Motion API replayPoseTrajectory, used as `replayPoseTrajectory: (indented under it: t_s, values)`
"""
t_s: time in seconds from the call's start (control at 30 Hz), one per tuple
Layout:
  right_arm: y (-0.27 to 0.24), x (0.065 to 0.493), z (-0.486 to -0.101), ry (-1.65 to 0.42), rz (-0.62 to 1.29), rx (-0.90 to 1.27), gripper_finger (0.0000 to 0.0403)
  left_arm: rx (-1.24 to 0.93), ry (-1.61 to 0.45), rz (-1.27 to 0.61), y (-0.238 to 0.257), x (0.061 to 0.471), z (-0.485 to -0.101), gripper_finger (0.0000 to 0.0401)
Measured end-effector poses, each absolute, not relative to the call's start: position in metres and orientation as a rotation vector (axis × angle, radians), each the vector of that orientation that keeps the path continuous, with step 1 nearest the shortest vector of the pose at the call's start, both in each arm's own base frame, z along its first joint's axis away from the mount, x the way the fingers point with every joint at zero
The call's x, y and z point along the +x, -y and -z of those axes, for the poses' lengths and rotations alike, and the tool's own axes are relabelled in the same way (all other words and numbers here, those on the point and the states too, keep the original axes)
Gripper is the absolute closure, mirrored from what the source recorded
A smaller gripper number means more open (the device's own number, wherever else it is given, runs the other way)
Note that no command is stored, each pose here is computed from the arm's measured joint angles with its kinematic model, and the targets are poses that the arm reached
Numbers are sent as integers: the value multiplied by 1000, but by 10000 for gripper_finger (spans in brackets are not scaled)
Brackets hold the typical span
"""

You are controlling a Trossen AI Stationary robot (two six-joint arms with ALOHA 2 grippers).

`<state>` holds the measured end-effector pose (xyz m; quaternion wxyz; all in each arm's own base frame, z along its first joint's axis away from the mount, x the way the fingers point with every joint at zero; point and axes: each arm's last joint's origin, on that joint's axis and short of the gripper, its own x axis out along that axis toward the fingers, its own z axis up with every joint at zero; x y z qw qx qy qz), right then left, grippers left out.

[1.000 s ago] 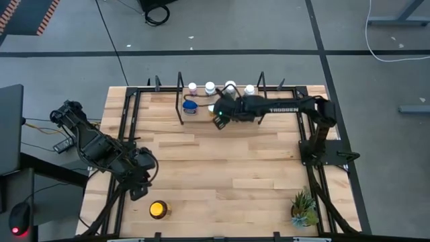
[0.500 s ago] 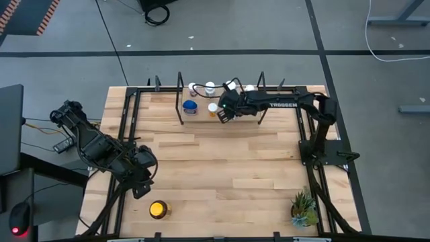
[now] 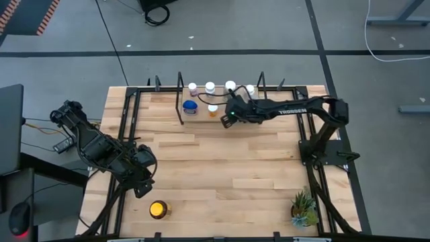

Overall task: Pick and place medicine bottles onto shelf by color
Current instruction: Put the white pill bottle on the shelf

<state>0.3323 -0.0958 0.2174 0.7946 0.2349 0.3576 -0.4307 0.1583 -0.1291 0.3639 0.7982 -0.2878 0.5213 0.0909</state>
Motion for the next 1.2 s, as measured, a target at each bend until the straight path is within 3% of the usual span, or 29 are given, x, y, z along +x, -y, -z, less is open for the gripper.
replayPoseTrajectory:
  t_s: [0.33,1.2]
  values:
    - [92,296,-217,-680,918,510,216,-641,-1118,-210,129,158,-364,229]
    - [97,299,-226,-699,783,347,214,-666,-1111,-224,129,159,-364,229]
